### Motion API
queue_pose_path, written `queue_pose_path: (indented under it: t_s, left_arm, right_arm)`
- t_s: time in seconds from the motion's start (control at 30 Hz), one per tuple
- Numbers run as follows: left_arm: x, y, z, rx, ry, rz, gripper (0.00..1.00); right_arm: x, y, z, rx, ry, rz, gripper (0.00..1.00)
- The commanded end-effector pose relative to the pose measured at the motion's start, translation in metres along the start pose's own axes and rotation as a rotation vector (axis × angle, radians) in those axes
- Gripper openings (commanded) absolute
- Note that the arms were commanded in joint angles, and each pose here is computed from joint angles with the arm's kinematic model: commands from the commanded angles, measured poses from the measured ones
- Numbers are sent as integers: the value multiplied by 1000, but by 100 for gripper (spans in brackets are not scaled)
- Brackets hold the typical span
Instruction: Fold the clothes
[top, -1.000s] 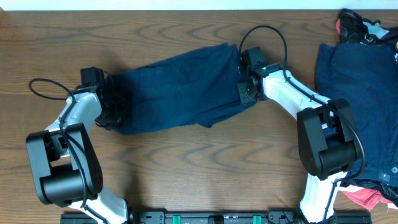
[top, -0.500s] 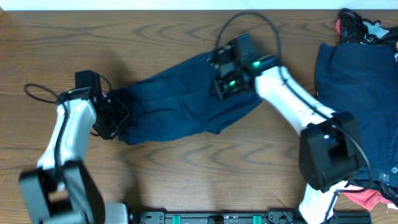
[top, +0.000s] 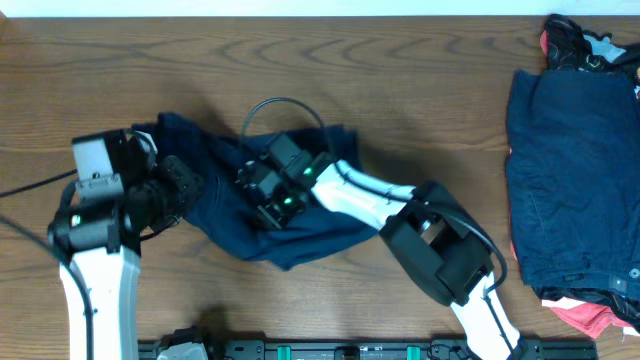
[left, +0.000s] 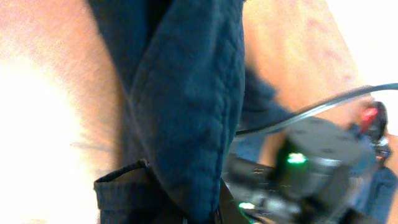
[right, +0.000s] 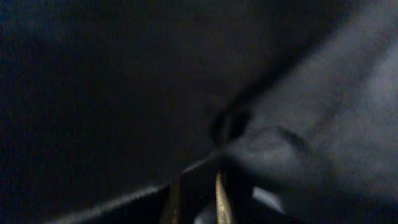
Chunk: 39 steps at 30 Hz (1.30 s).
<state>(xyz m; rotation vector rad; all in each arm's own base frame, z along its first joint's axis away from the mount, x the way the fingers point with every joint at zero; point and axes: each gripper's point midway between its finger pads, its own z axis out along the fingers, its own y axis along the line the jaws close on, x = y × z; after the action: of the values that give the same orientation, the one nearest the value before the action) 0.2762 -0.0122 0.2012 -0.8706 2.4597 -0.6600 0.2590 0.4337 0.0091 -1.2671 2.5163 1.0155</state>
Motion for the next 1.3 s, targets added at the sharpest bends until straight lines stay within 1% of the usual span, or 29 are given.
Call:
queue_pose_path:
  t_s: [0.0,0.1,0.17,0.23,0.33,0.47,0.6,0.73,0.8,0.93,1.07,1.1,1.17,1.2,1.23,1.27]
  left_arm:
    - [-4,-27,-24,115,-61,23,6]
    - [0,-29,-28,125,-67,34,5]
    - [8,-30,-26,118,-37,39,6]
    - [18,-31,-20,109,8,52,6]
    - [33,-39,-11,109,70,92,6]
    - [52,-53,6,116,153,160,6]
    - [72,-71,27,131,226,242,6]
    - [97,-94,53,159,299,327,6]
    - [111,-104,65,169,335,344,6]
    - [144,-124,94,192,404,399,6]
    - [174,-132,120,184,469,418,6]
    - [181,-134,125,188,484,431,11]
    - [191,-141,127,228,514,451,30]
    - [193,-147,125,269,523,483,43]
    - [192,-153,122,316,521,529,53]
    - [187,-160,117,357,507,575,58]
  right_arm:
    - [-2,-2,8,23,-7,-5,23]
    - [-19,-20,-18,109,-37,41,35]
    - [-28,-34,-47,175,-53,76,40]
    - [-32,-53,-84,259,-68,125,42]
    - [-25,-80,-134,359,-82,205,43]
    - [2,-117,-186,461,-56,338,43]
    - [44,-153,-218,551,13,513,41]
    - [77,-185,-248,656,36,670,42]
    - [87,-196,-260,678,34,710,44]
    - [107,-214,-282,693,18,808,44]
    - [121,-221,-294,685,21,866,45]
    - [125,-221,-295,683,29,874,46]
    - [130,-221,-298,682,39,890,50]
    - [132,-220,-299,679,43,899,51]
    - [133,-220,-301,677,46,903,52]
    - [132,-217,-301,661,46,908,54]
